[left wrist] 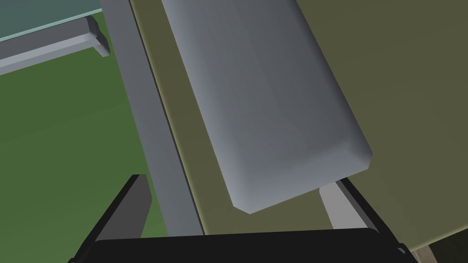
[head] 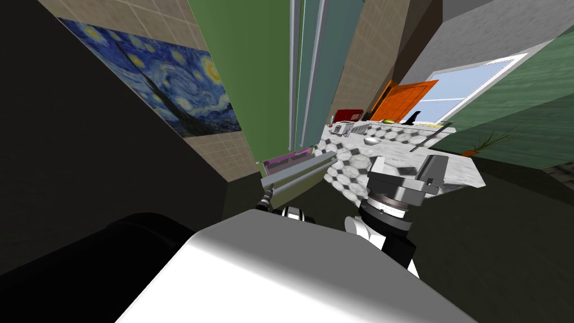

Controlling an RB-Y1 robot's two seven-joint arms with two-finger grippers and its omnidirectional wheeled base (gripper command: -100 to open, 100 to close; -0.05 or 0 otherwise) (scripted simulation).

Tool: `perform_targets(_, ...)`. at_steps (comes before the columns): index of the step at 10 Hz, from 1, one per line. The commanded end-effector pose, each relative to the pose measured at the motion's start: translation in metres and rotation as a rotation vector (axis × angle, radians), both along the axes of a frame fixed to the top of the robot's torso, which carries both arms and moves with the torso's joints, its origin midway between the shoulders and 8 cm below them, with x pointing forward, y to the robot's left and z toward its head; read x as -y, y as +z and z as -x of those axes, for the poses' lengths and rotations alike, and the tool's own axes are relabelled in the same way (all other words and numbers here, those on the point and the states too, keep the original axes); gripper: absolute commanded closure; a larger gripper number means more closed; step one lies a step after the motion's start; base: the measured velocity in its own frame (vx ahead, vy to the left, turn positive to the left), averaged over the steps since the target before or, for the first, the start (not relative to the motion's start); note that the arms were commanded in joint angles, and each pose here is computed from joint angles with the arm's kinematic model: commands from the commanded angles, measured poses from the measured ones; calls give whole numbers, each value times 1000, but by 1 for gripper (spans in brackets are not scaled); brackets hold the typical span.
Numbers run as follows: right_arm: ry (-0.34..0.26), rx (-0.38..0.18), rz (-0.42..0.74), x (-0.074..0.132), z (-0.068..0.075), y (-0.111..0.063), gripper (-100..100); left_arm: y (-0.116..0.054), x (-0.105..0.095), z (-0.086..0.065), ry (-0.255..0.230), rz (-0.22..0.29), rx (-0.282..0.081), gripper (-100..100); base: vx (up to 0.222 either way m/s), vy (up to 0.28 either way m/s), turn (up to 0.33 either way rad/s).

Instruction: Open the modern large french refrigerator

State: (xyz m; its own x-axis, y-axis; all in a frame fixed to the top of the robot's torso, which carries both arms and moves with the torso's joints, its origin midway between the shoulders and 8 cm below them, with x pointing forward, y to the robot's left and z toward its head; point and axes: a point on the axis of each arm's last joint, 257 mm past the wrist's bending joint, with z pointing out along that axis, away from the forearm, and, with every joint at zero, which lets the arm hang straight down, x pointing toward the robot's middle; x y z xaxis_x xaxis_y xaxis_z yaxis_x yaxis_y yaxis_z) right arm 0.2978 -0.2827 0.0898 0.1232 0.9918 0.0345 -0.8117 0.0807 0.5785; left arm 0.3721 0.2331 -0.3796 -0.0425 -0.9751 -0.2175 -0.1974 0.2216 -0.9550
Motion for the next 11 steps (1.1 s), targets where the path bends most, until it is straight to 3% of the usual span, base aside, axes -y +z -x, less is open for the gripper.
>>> perform_targets(1,0,0,0,0,0,0,0,12,0,-2,4,3,10,-100,0,2,-16)
perform_targets(8,0,0,0,0,0,0,0,30,0,1,12,5,10,-100,1,3,-10)
perform_targets(9,0,0,0,0,0,0,0,13,-2,10,12,-9,-38,-100,11,0,-11)
perform_targets(10,0,0,0,0,0,0,0,10,-2,12,12,-9,-47,0,10,-3,-15)
perform_targets(11,0,0,0,0,0,0,0,6,-1,13,12,-8,-56,0,4,-5,-12)
